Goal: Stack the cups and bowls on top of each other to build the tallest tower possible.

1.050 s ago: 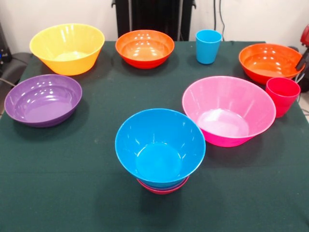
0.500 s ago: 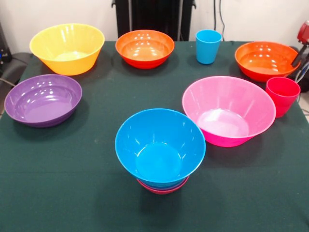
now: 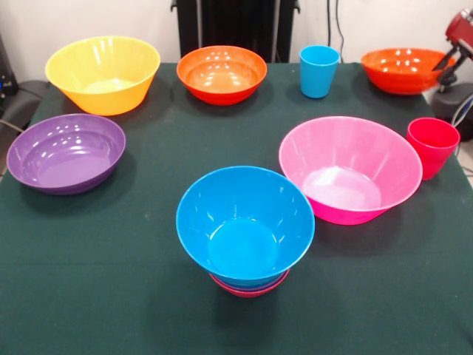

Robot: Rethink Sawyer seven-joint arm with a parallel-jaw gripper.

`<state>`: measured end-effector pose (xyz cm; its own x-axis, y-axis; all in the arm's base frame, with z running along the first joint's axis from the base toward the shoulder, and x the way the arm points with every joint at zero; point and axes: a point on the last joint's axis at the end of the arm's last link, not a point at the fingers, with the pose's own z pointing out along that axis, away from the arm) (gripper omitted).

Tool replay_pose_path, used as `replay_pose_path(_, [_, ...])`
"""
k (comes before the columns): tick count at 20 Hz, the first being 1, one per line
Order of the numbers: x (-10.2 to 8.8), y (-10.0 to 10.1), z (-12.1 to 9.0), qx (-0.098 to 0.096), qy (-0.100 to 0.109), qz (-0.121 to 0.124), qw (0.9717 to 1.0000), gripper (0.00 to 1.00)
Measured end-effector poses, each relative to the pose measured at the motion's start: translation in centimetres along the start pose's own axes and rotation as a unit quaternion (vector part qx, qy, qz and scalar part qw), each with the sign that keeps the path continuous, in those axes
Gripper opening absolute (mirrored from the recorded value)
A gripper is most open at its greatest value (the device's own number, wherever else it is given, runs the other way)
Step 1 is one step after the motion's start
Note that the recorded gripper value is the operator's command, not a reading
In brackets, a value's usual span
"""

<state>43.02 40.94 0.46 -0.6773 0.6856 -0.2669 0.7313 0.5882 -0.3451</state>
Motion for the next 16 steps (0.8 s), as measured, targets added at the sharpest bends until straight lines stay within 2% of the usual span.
replay_pose_path(3, [-0.5,-1.0,-1.3,0.026,0.011,0.002,0.9996,0.0])
replay_pose_path(9, [-2.3,-1.9,-3.7,0.06,0.022,0.01,0.9979,0.0])
replay_pose_path(13, [-4.6,-1.7,-5.8,0.083,0.03,0.019,0.9959,0.0])
replay_pose_path(16, [-7.5,-1.1,-7.7,0.093,0.038,0.03,0.9945,0.0])
